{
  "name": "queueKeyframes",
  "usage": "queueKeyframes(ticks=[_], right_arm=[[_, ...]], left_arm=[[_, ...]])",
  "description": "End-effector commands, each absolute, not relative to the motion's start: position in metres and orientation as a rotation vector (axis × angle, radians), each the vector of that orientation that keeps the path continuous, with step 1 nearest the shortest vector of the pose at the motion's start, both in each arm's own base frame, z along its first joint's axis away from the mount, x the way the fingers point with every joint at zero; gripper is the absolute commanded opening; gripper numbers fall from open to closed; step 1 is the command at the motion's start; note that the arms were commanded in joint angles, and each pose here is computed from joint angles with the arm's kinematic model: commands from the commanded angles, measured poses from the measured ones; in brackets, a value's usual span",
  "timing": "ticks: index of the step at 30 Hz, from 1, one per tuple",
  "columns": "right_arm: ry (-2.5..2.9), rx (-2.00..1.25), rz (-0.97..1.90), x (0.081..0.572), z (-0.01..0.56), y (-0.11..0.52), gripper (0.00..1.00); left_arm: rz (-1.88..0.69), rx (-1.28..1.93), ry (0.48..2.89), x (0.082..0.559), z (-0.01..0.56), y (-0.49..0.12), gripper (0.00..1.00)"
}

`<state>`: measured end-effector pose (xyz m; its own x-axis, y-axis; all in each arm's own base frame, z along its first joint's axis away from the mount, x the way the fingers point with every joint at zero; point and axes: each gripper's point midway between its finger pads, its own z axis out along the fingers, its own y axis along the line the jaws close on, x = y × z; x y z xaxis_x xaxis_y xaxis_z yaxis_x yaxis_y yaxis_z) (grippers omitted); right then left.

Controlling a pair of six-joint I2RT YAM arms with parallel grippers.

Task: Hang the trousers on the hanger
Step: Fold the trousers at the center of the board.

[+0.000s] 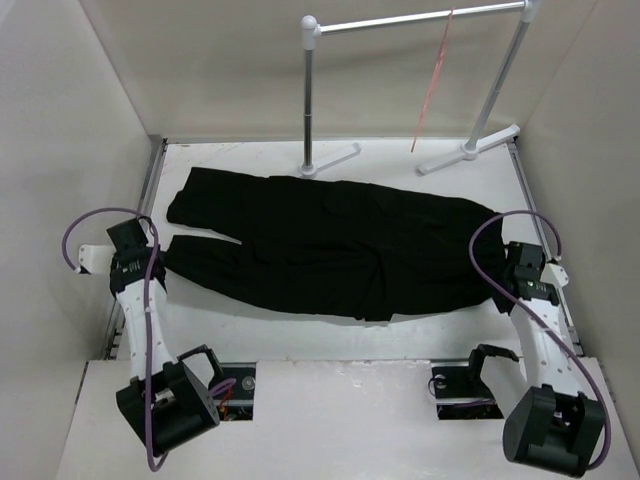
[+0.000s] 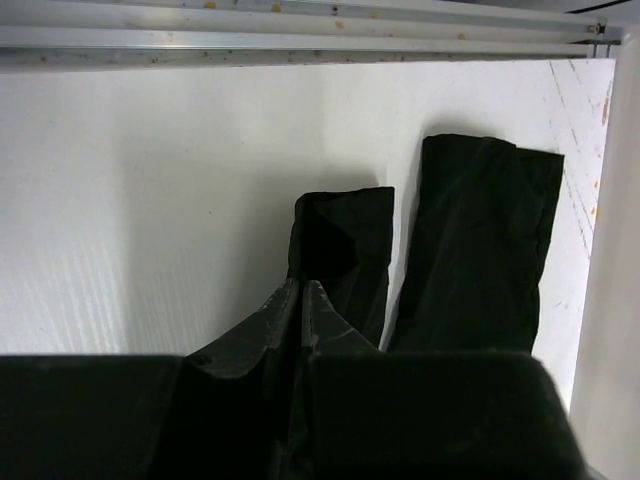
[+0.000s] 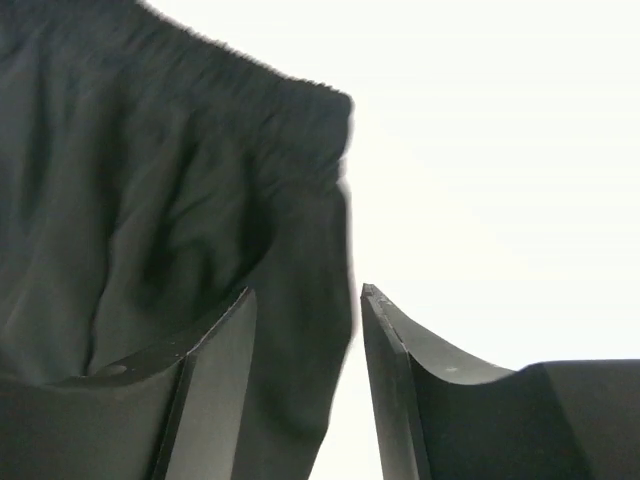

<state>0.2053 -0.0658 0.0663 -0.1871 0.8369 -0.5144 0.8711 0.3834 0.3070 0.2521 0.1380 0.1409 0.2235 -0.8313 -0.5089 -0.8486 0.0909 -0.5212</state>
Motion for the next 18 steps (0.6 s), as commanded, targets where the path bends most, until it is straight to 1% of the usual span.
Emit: queueKeyframes(ticks=[1,8,10,13,14,15,16,17,18], right_arm=[[1.967,1.502,-0.129,0.212,0.071,-0.082,0.54],[2.007,1.600,-0.165,0.222,0.023,-0.089,0.54],[1.987,1.577,-0.103,0.237,0.022,-0.088,0.52],[1.989,1.571,-0.097,0.245,0.021,-0.088,0.51],[1.996,1.572,-0.098,0.247,0.019,-0.088,0.43],[2.009,1.576,-0.092,0.250,0.016,-0.087,0.30],[2.028,1.587,-0.081,0.250,0.013,-0.084,0.20],[2.040,1.595,-0.068,0.250,0.011,-0.082,0.12],[2.047,1.594,-0.055,0.250,0.011,-0.079,0.08]], left_arm=[[0.045,-1.717,1.535,0.255,0.156,0.144,0.03],[0.018,-1.709,1.556,0.266,0.150,0.142,0.03],[0.019,-1.706,1.564,0.266,0.146,0.141,0.03],[0.028,-1.711,1.574,0.263,0.140,0.140,0.02],[0.033,-1.712,1.578,0.261,0.138,0.139,0.02],[0.035,-1.715,1.583,0.260,0.137,0.139,0.02],[0.039,-1.720,1.587,0.259,0.135,0.139,0.02],[0.048,-1.728,1.585,0.256,0.134,0.140,0.01],[0.052,-1.736,1.580,0.254,0.134,0.142,0.01]])
